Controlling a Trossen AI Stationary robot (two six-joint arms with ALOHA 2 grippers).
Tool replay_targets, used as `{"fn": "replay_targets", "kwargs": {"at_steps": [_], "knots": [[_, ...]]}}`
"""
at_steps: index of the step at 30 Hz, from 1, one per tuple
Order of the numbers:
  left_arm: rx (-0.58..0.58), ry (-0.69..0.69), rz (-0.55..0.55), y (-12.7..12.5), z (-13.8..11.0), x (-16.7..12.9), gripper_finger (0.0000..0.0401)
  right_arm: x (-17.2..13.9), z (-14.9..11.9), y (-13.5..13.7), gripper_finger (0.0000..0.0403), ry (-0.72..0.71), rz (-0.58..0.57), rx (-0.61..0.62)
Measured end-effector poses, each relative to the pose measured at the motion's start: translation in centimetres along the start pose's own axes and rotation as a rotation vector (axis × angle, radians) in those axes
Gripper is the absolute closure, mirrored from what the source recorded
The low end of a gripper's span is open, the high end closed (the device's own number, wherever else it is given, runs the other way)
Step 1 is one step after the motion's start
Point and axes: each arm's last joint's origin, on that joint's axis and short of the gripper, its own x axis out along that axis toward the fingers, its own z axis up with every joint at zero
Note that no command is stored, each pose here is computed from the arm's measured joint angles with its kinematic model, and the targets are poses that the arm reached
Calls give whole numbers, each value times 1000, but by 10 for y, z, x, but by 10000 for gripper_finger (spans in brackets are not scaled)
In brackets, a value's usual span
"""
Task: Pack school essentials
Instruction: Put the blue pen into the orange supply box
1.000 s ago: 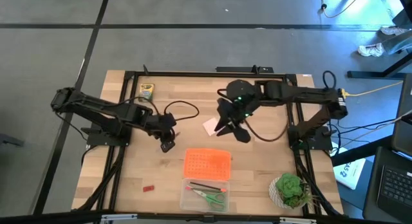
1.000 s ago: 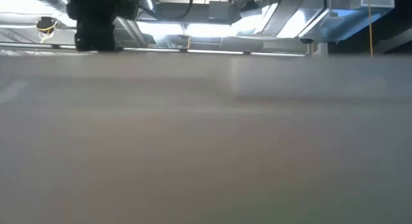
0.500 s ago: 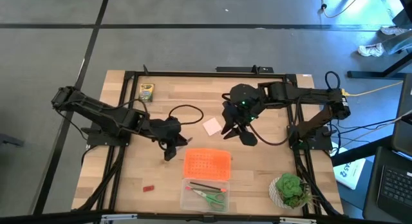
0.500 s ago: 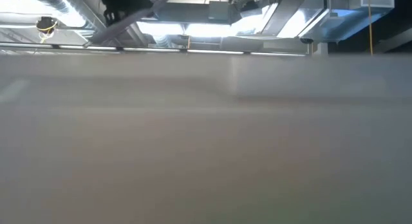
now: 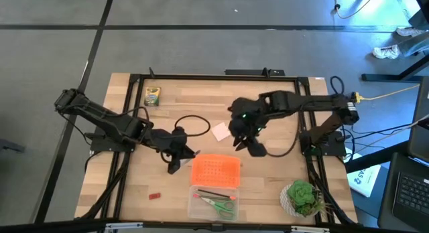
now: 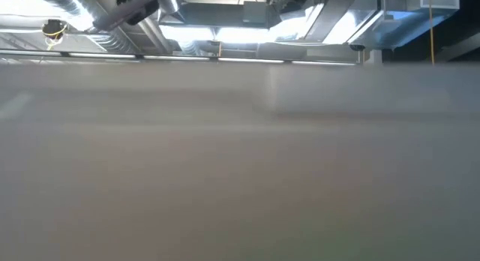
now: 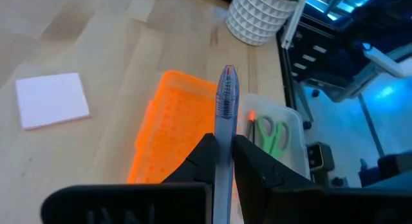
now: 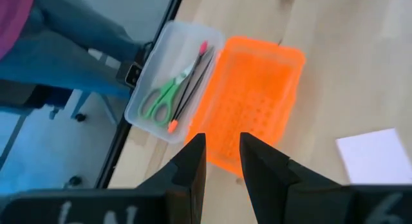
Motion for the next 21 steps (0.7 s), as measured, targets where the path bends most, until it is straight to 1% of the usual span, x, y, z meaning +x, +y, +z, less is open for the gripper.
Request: {"fn": "replay_targets", "kwargs": {"at_steps": [4,8,16,21], "knots": [[30,14,-27,-6,-4,-1,376,28,3,-2,305,56,18,35],[49,25,-47,-11,-7,-2,376,57,9,-11,305,69,27,6],[60,40,-63,-16,-11,-3,376,122,0,-40,305,218,41,20],[60,47,-61,-16,-12,-3,376,154,-6,-54,305,260,49,11]]}}
